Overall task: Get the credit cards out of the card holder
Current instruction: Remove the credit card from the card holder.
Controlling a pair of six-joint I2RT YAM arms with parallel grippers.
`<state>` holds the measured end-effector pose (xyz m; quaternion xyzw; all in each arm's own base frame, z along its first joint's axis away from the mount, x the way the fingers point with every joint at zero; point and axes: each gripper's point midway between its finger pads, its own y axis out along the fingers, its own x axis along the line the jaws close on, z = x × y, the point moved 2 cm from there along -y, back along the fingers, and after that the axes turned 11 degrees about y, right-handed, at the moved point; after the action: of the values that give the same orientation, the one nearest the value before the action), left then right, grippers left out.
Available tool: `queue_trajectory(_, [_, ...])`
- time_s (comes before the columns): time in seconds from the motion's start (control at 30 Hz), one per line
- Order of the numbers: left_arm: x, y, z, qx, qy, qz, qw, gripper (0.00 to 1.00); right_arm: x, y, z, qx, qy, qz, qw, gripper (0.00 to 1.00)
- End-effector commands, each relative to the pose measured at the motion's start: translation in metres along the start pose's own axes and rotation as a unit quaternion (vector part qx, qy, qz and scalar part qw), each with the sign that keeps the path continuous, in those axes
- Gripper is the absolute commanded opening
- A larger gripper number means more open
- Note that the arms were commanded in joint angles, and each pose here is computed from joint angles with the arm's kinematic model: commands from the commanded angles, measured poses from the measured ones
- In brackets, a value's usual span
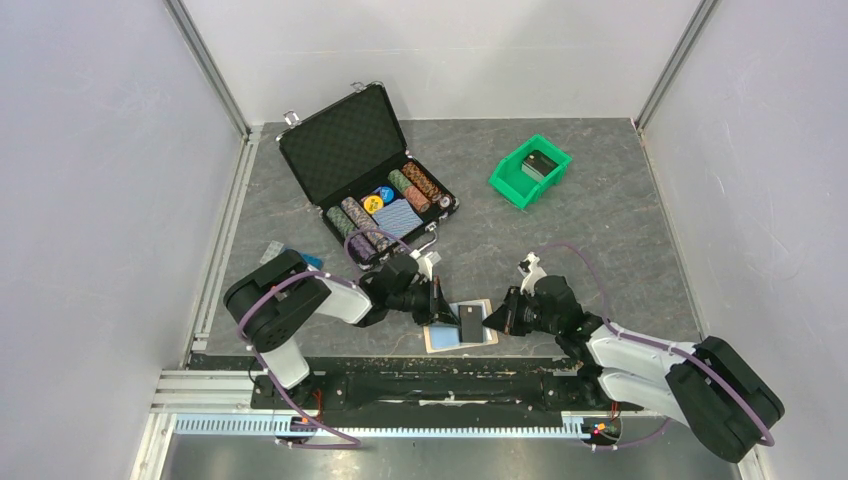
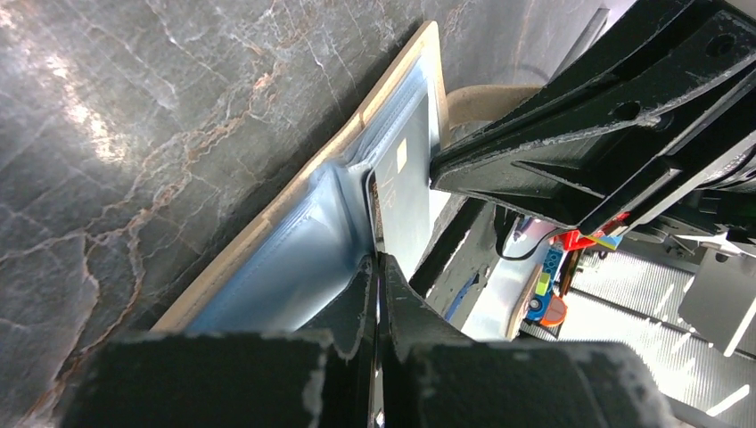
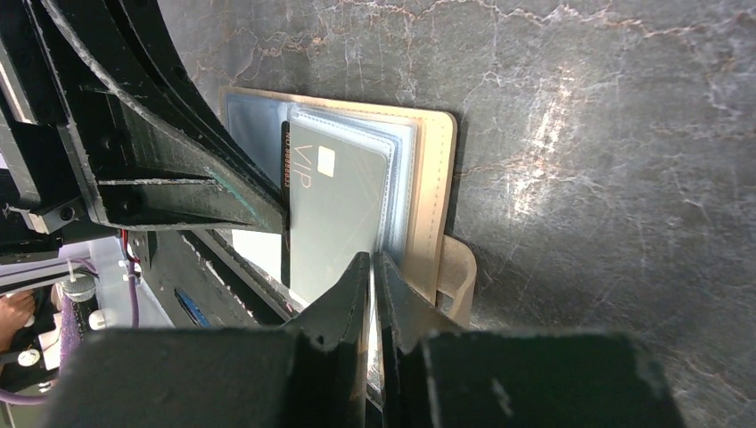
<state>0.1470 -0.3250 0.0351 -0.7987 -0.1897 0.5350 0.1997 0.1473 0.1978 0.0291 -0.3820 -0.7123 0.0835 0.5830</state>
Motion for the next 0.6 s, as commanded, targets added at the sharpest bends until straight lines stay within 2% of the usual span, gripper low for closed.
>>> queue_trajectory(0.0, [-0.022, -0.008, -0.012, -0.022, -0.003, 0.044, 0.999, 0.02, -0.029, -0.003, 0.013, 0.009, 0.007, 0.058, 0.998, 0.07])
queue_trajectory(0.3, [-0.007, -0.025, -0.016, -0.046, -0.031, 0.033, 0.998, 0.02, -0.029, -0.003, 0.011, 0.006, 0.004, 0.062, 0.998, 0.07])
queue_trajectory(0.57, [-0.003, -0.034, -0.010, -0.050, -0.026, 0.019, 0.998, 0.02, -0.024, -0.004, 0.005, -0.002, -0.002, 0.062, 0.998, 0.07])
